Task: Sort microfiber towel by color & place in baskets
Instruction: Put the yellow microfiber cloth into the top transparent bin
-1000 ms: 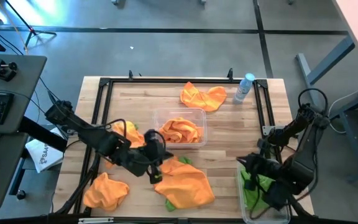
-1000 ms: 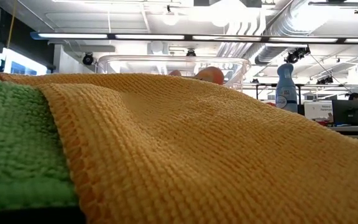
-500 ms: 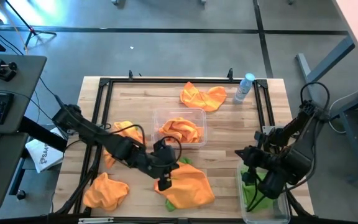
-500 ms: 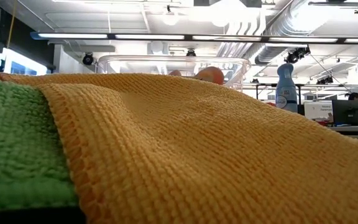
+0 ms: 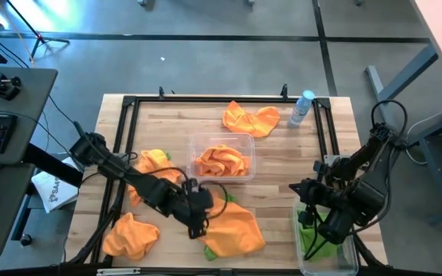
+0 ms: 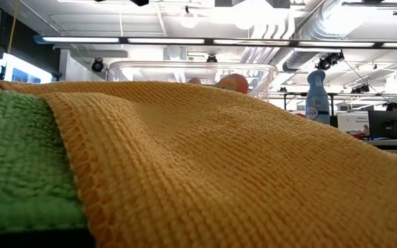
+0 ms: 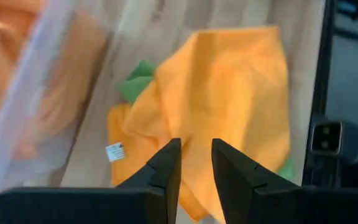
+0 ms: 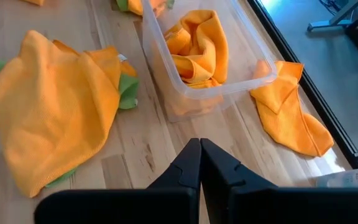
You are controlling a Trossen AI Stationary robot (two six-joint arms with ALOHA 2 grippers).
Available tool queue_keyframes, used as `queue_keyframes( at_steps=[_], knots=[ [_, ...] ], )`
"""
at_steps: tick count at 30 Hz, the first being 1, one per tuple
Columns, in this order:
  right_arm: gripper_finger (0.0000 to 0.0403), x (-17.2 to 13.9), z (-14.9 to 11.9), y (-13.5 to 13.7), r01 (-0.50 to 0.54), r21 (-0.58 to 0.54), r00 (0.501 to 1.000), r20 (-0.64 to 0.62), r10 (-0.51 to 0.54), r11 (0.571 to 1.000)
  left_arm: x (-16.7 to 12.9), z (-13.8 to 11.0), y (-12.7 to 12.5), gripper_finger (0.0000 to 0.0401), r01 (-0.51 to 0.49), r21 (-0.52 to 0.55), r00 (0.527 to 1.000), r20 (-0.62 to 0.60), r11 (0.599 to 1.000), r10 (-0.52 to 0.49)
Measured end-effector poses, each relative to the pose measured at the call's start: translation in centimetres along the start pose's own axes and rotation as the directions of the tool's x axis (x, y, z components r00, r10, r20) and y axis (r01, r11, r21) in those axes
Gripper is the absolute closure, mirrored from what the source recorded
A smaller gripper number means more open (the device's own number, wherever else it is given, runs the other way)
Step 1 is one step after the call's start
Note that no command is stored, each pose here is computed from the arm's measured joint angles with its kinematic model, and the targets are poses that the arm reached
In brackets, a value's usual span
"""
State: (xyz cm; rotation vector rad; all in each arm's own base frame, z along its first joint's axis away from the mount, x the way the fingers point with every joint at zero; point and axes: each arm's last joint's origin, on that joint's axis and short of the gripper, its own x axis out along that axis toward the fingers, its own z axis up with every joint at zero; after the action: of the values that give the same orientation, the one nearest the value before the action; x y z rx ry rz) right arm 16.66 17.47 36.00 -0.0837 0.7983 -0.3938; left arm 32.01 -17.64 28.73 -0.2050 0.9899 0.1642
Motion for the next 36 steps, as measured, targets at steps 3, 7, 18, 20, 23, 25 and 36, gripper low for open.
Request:
queue_keyframes(
  at_steps=[3, 7, 18, 20, 23, 25, 36],
  knots=[
    [0.0403, 0.0, 0.0, 0.0, 0.000, 0.003, 1.000, 0.000, 0.000, 1.000, 1.0, -1.0, -1.2, 0.0319, 0.017, 0.142, 0.999, -0.043, 0.990, -0.011],
    [0.0403, 0.0, 0.0, 0.0, 0.002, 0.005, 1.000, -0.001, -0.002, 1.000, 3.1, -2.8, -2.9, 0.0324, 0.062, 0.260, 0.990, -0.140, 0.964, -0.025],
    [0.0403, 0.0, 0.0, -0.1, 0.005, 0.004, 1.000, -0.003, -0.005, 1.000, 6.9, -4.8, -4.0, 0.0326, 0.074, 0.239, 0.962, -0.271, 0.968, -0.006],
    [0.0403, 0.0, 0.0, -0.1, 0.006, 0.005, 1.000, -0.003, -0.006, 1.000, 7.3, -4.9, -4.1, 0.0326, 0.077, 0.237, 0.960, -0.280, 0.968, -0.007],
    [0.0403, 0.0, 0.0, -0.1, 0.006, 0.005, 1.000, -0.003, -0.006, 1.000, 7.7, -5.0, -4.1, 0.0326, 0.075, 0.235, 0.958, -0.288, 0.969, -0.004],
    [0.0403, 0.0, 0.0, -0.1, 0.006, 0.005, 1.000, -0.003, -0.006, 1.000, 8.0, -4.9, -4.1, 0.0326, 0.071, 0.227, 0.957, -0.289, 0.971, -0.002],
    [0.0403, 0.0, 0.0, -0.1, 0.006, 0.005, 1.000, -0.003, -0.006, 1.000, 8.2, -4.6, -3.7, 0.0388, 0.086, 0.198, 0.950, -0.312, 0.977, -0.020]
  ],
)
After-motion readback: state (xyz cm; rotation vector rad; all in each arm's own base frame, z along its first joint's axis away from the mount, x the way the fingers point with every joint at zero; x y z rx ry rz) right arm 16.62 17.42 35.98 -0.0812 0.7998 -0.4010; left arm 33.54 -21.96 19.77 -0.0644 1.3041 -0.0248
